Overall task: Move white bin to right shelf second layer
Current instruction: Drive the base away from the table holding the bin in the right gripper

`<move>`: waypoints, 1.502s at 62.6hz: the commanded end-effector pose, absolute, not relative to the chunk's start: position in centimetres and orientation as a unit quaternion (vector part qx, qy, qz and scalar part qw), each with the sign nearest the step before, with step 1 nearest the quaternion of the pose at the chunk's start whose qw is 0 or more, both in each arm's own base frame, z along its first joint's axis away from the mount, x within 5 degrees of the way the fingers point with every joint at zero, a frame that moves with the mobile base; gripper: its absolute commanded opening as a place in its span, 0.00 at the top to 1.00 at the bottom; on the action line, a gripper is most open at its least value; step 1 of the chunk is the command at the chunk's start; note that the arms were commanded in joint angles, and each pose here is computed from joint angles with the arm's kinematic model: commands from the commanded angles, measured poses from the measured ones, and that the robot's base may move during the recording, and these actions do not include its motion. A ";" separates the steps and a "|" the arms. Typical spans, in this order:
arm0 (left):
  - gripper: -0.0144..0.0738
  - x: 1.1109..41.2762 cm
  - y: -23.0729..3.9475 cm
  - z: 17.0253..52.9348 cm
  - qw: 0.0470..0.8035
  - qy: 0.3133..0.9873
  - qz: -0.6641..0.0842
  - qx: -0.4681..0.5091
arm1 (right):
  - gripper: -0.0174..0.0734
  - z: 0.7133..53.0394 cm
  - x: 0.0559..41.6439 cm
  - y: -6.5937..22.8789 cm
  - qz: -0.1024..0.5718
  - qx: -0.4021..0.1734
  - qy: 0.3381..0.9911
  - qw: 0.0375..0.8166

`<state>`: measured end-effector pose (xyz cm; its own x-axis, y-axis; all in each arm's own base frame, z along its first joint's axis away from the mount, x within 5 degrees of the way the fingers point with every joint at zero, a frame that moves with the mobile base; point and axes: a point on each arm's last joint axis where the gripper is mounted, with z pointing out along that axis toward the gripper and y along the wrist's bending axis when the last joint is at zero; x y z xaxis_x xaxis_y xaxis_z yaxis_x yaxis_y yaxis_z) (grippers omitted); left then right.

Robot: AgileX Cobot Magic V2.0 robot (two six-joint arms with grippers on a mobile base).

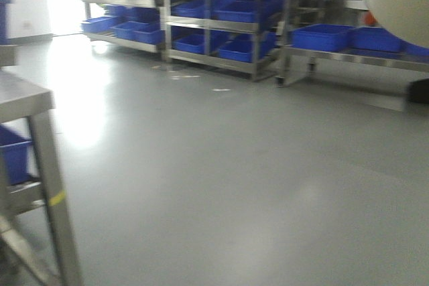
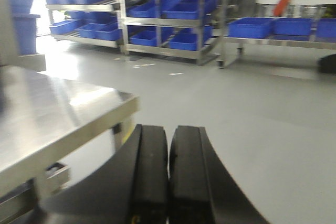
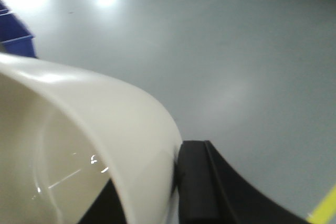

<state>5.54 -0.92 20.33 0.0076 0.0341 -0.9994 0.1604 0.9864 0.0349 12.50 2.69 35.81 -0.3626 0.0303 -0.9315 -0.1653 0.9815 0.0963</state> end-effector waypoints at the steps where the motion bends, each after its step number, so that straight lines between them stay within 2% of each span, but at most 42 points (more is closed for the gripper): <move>1: 0.74 5.6 -0.9 19.9 0.728 0.681 -0.049 0.063 | 0.74 37.7 12.7 2.7 0.095 -0.037 0.782 0.614; 94: 0.74 5.6 -0.9 19.9 0.728 0.681 -0.049 0.063 | 0.74 37.8 12.6 2.7 0.095 -0.037 0.782 0.615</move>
